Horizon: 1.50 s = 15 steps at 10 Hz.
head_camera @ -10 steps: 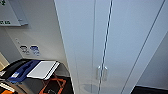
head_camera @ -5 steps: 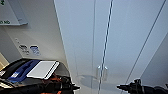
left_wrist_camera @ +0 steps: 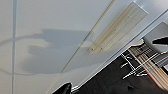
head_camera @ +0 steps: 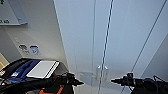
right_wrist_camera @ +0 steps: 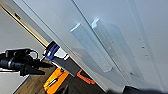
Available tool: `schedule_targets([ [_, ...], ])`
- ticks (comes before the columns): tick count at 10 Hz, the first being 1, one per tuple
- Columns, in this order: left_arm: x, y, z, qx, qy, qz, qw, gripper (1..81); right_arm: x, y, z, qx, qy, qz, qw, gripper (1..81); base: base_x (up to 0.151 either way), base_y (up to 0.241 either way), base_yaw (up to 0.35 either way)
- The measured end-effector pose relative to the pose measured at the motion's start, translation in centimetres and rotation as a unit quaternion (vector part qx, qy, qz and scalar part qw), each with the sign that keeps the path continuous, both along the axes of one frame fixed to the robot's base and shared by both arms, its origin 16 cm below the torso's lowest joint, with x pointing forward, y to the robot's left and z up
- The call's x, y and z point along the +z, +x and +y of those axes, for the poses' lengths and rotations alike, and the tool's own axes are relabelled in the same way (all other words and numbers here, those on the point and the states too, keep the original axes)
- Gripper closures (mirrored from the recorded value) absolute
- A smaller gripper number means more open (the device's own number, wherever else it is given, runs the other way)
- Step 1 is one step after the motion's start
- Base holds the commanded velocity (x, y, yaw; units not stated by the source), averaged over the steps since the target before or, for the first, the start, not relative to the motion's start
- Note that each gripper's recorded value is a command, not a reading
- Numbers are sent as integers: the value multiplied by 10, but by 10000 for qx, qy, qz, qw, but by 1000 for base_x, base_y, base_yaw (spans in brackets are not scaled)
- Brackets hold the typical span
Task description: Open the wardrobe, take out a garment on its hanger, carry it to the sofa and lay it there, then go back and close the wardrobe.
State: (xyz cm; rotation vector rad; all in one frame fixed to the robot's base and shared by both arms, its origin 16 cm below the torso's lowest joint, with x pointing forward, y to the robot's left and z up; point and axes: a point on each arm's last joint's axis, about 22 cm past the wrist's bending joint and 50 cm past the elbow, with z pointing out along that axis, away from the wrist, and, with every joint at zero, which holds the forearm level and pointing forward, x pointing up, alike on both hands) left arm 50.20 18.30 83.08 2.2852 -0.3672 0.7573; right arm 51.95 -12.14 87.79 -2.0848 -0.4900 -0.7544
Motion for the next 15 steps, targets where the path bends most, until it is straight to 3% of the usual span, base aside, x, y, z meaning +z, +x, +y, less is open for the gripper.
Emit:
schedule_targets([
  [3, 2, 20, -37, -145, -46, -62, 9999, 10, -1, 21, 23, 25, 24, -26, 10000, 10, 0, 0, 0],
  [6, -4, 38, -57, -140, -4, -56, 9999, 10, 5, 40, 39, 1, 50, -52, 10000, 10, 0, 0, 0],
  [8, -5, 44, -79, -201, -44, -67, 9998, 10, 8, 55, 34, -145, 42, -45, 9999, 10, 0, 0, 0],
  [13, -14, 56, -80, -95, 38, -48, 9999, 10, 5, 81, 28, -551, 101, 229, 9982, 10, 0, 0, 0],
  [15, -17, 61, -90, -87, 42, -49, 9999, 10, 4, 81, 32, -581, 153, 320, 9977, 10, 0, 0, 0],
])
